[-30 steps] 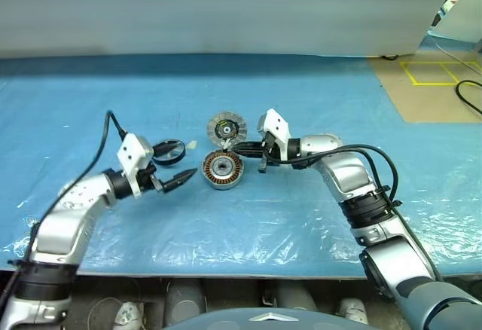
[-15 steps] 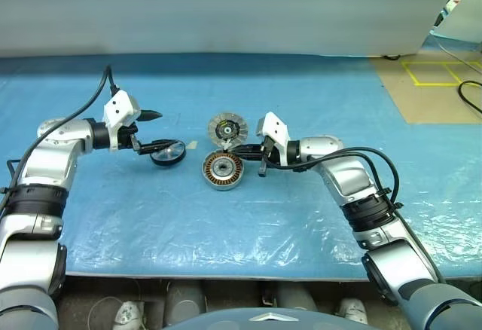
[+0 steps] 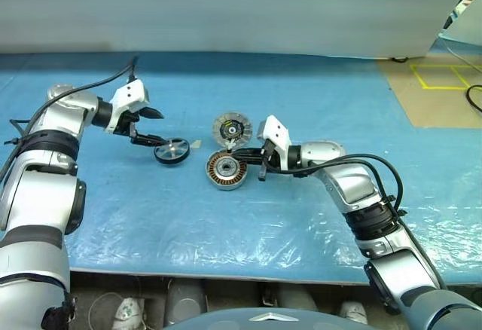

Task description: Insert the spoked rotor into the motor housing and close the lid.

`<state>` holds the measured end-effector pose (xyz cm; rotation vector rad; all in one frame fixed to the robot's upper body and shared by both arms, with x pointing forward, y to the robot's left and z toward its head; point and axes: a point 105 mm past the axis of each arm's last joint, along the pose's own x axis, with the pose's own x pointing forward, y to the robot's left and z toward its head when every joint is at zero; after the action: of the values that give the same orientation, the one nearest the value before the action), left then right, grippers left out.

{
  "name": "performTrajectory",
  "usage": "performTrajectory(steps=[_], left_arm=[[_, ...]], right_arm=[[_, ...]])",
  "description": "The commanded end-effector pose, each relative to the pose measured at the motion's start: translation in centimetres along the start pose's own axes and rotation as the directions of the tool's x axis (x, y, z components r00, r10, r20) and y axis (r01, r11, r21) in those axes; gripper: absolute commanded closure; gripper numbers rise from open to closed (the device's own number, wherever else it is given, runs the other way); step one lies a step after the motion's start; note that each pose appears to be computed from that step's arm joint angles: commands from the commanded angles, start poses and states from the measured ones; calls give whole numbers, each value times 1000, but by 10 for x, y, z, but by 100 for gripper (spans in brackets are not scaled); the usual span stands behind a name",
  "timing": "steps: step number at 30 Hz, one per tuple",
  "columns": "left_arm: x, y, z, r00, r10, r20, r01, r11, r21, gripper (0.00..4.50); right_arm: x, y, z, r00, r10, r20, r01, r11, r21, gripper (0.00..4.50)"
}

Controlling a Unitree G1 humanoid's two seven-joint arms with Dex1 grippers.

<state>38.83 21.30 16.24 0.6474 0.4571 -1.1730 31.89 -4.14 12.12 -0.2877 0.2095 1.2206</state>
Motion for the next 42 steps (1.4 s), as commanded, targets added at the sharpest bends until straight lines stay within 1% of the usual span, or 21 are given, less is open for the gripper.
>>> performTrajectory(steps=[1, 3, 6, 12, 13, 14, 16, 23, 30, 42], left_arm=[[1, 5, 11, 999, 0, -47, 4, 995, 101, 0], [6, 5, 14, 999, 2, -48, 4, 993, 122, 0], [13, 4, 9, 997, 9, -78, 3, 988, 156, 0], [10, 5, 9, 998, 17, -60, -7, 988, 154, 0], [9, 5, 9, 998, 21, -58, -11, 988, 155, 39], [7, 6, 8, 998, 28, -60, -18, 987, 161, 60], [5, 7, 7, 997, 42, -62, -31, 985, 171, 124], [4, 1, 2, 997, 14, -75, 2, 979, 203, 124], [1, -5, -8, 993, -31, -114, 51, 981, 184, 124], [11, 0, -13, 984, 28, -173, 17, 967, 256, 124]], right_arm=[[-5, 2, 13, 999, -16, 46, 16, 1000, -14, 448], [-5, 4, 12, 999, -22, 48, 22, 1000, -8, 448], [-6, 6, 13, 998, -36, 54, 36, 999, 3, 448], [-7, 11, 12, 997, -49, 57, 48, 999, 19, 448], [-6, 11, 12, 997, -49, 59, 48, 999, 20, 450], [-5, 12, 12, 997, -49, 61, 48, 999, 22, 450], [-3, 13, 15, 996, -50, 72, 49, 999, 25, 450], [4, 21, 18, 993, -56, 105, 51, 998, 49, 450], [6, 34, 13, 991, -62, 116, 51, 994, 95, 450], [4, 35, 14, 988, -83, 129, 69, 991, 116, 450]])
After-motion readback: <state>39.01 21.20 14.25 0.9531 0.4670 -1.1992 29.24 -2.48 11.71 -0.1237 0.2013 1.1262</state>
